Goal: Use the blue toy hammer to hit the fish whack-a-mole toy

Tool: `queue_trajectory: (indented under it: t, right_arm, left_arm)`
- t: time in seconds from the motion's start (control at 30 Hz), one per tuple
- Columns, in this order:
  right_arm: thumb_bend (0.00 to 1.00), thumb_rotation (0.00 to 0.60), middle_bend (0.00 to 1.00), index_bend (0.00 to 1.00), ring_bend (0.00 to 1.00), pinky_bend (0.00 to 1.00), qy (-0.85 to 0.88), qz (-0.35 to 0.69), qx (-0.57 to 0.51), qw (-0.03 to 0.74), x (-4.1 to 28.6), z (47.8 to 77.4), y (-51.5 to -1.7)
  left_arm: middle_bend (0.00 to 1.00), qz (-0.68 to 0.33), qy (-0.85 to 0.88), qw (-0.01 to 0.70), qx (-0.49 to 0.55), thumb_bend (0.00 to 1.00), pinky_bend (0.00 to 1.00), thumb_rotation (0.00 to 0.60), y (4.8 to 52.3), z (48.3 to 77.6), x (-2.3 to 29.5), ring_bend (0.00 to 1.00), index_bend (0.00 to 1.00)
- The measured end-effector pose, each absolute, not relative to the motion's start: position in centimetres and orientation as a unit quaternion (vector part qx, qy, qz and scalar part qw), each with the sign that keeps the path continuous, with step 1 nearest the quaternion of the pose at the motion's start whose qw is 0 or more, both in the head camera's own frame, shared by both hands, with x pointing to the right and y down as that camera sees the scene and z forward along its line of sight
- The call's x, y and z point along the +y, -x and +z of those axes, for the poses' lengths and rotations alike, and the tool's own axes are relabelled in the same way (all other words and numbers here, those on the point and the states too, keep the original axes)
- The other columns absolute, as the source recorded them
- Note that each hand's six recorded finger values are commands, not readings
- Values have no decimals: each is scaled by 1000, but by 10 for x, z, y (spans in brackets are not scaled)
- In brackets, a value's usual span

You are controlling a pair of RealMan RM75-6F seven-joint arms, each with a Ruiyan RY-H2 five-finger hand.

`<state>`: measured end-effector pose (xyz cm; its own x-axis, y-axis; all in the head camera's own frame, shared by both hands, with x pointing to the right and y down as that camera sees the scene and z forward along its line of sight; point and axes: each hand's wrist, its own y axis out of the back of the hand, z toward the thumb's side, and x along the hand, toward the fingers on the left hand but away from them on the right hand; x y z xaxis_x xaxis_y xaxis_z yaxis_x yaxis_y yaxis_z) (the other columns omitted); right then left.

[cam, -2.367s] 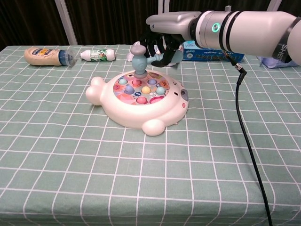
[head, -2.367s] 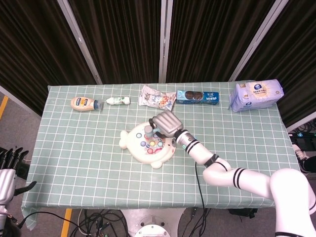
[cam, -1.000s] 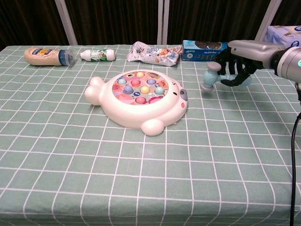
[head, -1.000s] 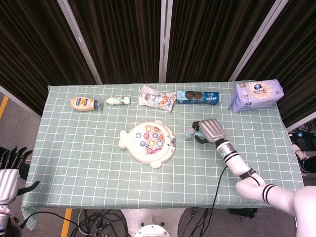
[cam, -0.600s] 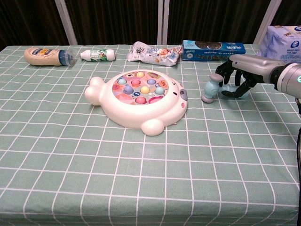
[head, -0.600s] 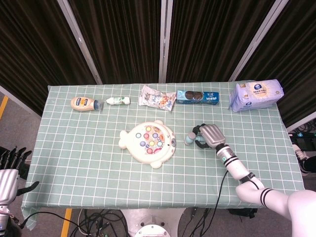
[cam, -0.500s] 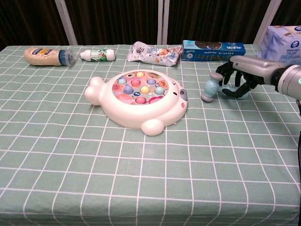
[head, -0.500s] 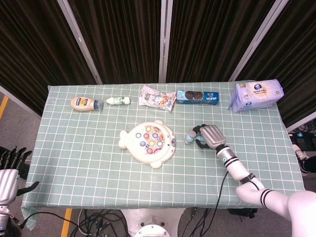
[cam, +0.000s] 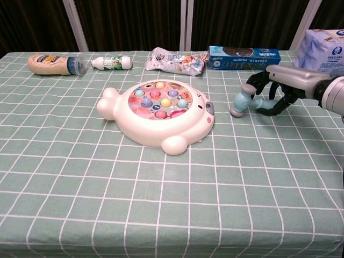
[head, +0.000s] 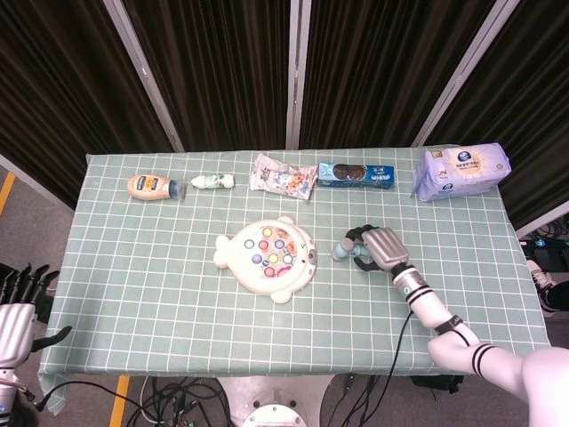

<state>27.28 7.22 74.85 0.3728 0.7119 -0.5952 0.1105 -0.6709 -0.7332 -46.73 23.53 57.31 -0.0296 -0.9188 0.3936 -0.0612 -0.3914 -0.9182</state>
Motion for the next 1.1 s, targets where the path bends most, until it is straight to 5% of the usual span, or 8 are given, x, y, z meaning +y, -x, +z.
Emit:
queue_trajectory:
  t: [0.5, 0.77, 1.1]
  right_arm:
    - [192, 600, 245, 198, 130, 209, 752, 491, -287, 333, 70, 722, -292]
    - [216, 600, 189, 126, 91, 172, 694, 496, -352, 385, 91, 653, -336]
    - [237, 600, 189, 125, 87, 155, 612, 537, -440, 377, 161, 559, -422]
  left_arm:
    - [88, -580, 593, 373, 416, 0, 0, 600, 466, 571, 229, 0, 149]
    - [88, -581, 590, 377, 416, 0, 0, 600, 468, 575, 224, 0, 149]
    - [88, -577, 590, 379, 419, 0, 0, 600, 464, 578, 218, 0, 149]
